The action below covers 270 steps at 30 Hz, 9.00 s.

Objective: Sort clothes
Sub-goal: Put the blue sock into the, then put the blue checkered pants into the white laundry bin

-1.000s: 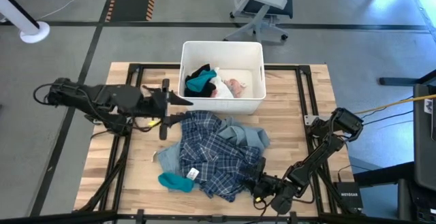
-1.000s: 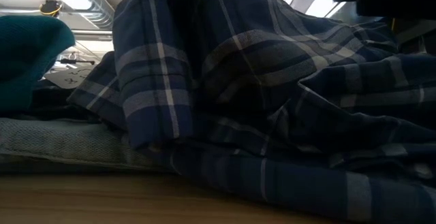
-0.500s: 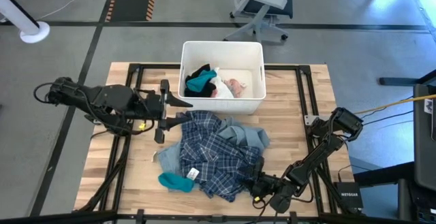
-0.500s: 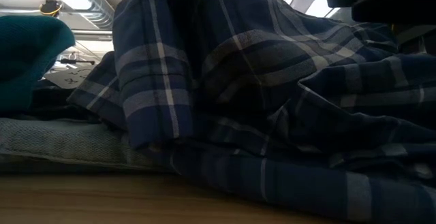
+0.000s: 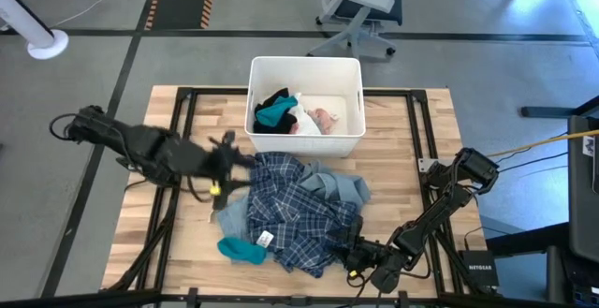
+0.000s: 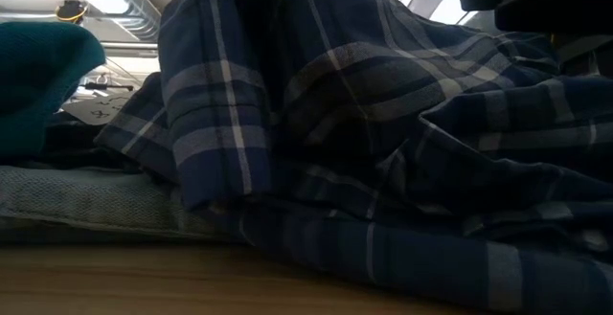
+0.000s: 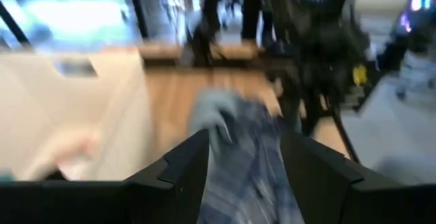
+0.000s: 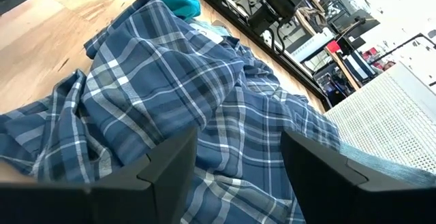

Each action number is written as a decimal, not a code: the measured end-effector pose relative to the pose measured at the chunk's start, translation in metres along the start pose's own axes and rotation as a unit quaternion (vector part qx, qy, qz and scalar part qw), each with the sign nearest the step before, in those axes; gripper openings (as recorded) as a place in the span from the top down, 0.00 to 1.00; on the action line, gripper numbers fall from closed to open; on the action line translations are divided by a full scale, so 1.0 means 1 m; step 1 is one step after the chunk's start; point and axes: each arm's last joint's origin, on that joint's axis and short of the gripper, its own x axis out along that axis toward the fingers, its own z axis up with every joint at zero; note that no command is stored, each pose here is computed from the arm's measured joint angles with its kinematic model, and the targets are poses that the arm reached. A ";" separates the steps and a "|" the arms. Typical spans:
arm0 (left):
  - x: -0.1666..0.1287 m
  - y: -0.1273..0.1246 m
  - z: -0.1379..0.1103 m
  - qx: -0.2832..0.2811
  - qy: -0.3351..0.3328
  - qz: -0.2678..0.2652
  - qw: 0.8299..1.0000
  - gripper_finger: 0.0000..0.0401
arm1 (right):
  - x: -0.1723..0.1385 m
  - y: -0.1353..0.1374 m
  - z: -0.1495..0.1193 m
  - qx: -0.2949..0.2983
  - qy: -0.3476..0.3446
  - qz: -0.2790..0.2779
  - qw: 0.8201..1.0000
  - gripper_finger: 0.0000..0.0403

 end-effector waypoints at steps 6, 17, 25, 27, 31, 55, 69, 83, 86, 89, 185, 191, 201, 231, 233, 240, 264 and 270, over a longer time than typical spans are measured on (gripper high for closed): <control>0.020 -0.020 -0.051 -0.025 0.098 -0.011 0.995 0.56 | 0.000 0.000 0.000 0.001 0.000 0.000 1.000 0.42; 0.038 -0.047 -0.136 -0.074 0.220 -0.050 0.971 0.56 | 0.000 0.000 0.001 0.003 -0.002 0.000 1.000 0.42; 0.059 -0.068 -0.165 -0.083 0.227 -0.103 0.965 0.56 | 0.000 0.000 0.001 0.004 -0.002 -0.001 1.000 0.42; 0.063 -0.073 -0.169 -0.086 0.235 -0.113 0.962 0.56 | 0.000 0.000 0.001 0.004 -0.002 -0.001 1.000 0.42; 0.073 -0.079 -0.181 -0.093 0.266 -0.116 0.953 0.56 | 0.000 0.000 0.001 0.005 -0.002 -0.001 1.000 0.42; 0.103 -0.094 -0.206 -0.081 0.296 -0.142 0.941 0.86 | 0.000 0.000 0.000 0.003 -0.001 -0.001 1.000 0.42; 0.073 -0.079 -0.118 -0.028 0.133 -0.146 0.980 0.99 | 0.000 0.000 0.000 0.000 0.001 -0.006 1.000 0.42; 0.071 0.026 -0.044 0.044 -0.064 0.181 0.980 0.99 | 0.000 0.000 0.000 0.002 0.001 -0.006 1.000 0.42; 0.074 0.052 -0.040 0.042 -0.068 0.228 0.970 0.99 | 0.000 0.000 0.000 0.002 0.000 -0.004 1.000 0.42; 0.075 0.076 -0.036 0.044 -0.069 0.271 0.959 0.96 | 0.000 0.000 0.000 0.002 0.000 -0.003 1.000 0.42; 0.041 -0.043 -0.118 0.102 -0.061 0.057 0.991 0.53 | 0.130 -0.056 0.009 -0.119 0.209 0.218 0.946 0.61; 0.041 -0.043 -0.120 0.108 -0.053 0.058 0.991 0.53 | 0.124 -0.065 0.016 -0.124 0.202 0.198 0.951 0.94; 0.042 -0.043 -0.120 0.108 -0.051 0.058 0.991 0.53 | 0.081 -0.141 0.081 -0.108 0.144 0.085 0.980 0.96; 0.042 -0.043 -0.121 0.105 -0.051 0.058 0.992 0.53 | -0.029 -0.431 0.174 -0.119 0.178 -0.304 0.928 0.95; 0.042 -0.043 -0.121 0.105 -0.050 0.058 0.992 0.53 | -0.029 -0.448 0.165 -0.112 0.194 -0.320 0.920 0.95; 0.042 -0.042 -0.123 0.111 -0.042 0.059 0.991 0.53 | 0.012 -0.482 0.112 -0.079 0.236 -0.298 0.922 0.95; 0.042 -0.042 -0.122 0.117 -0.042 0.060 0.990 0.53 | 0.132 -0.440 -0.057 0.069 0.288 -0.159 0.942 0.66; 0.042 -0.042 -0.122 0.116 -0.042 0.059 0.991 0.53 | 0.114 -0.458 -0.020 0.031 0.287 -0.183 0.940 0.47</control>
